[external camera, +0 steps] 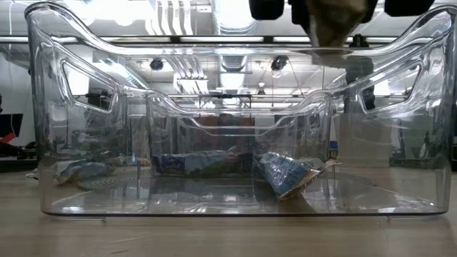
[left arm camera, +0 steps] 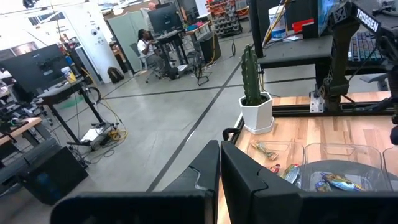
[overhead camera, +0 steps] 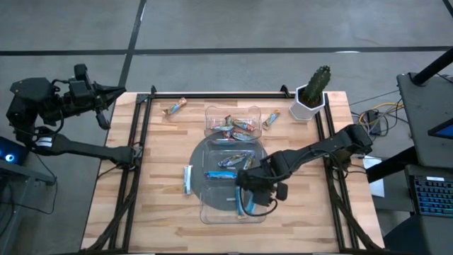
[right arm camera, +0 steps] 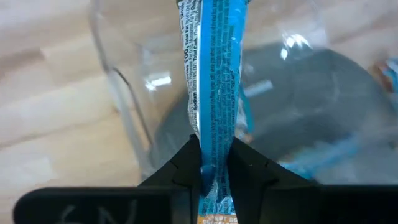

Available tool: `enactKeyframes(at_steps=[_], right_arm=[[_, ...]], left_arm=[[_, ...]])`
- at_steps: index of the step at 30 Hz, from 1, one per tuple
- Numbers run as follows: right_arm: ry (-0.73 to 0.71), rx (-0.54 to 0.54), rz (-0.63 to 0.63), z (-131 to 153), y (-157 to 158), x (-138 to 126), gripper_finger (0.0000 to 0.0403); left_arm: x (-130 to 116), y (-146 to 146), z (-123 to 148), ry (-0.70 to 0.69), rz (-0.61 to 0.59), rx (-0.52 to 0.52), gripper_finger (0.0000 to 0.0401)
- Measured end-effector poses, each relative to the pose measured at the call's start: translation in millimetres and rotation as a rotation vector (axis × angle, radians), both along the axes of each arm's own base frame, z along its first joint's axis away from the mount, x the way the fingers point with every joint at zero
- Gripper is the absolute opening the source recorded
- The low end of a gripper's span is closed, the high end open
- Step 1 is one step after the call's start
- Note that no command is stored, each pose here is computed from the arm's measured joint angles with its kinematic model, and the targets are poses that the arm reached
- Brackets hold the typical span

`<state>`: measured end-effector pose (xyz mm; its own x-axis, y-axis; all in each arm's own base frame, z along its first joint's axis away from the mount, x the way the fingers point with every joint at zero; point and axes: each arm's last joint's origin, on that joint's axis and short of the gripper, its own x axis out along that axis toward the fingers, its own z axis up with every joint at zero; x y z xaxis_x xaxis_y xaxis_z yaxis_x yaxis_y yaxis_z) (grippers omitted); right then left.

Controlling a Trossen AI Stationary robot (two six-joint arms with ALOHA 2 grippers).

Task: Pick and place Granola Bars by type
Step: Put the yellow granola bar into the bottom transparent bin

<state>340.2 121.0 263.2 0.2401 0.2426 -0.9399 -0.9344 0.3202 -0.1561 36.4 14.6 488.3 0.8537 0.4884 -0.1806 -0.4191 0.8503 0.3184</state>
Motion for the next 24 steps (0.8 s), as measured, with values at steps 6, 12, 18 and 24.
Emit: enactKeyframes(at_steps=[6, 12, 18, 24], right_arm=[[0.046, 0.114, 0.036, -1.8, 1.1, -1.5, 0.0076], [0.045, 0.123, 0.036, -1.8, 0.4, -1.0, 0.0109], [0.042, 0.123, 0.031, -1.6, 0.0, -0.6, 0.0134], [0.039, 0.077, -0.089, -0.2, -1.6, 0.8, 0.0140]], left_arm=[[0.0, 0.0, 0.0, 0.000, 0.000, 0.000, 0.0000], [0.0, 0.0, 0.0, 0.000, 0.000, 0.000, 0.0000], [0.0, 0.0, 0.0, -0.001, 0.001, -0.001, 0.0000], [0.0, 0.0, 0.0, -0.001, 0.001, -0.001, 0.0000]])
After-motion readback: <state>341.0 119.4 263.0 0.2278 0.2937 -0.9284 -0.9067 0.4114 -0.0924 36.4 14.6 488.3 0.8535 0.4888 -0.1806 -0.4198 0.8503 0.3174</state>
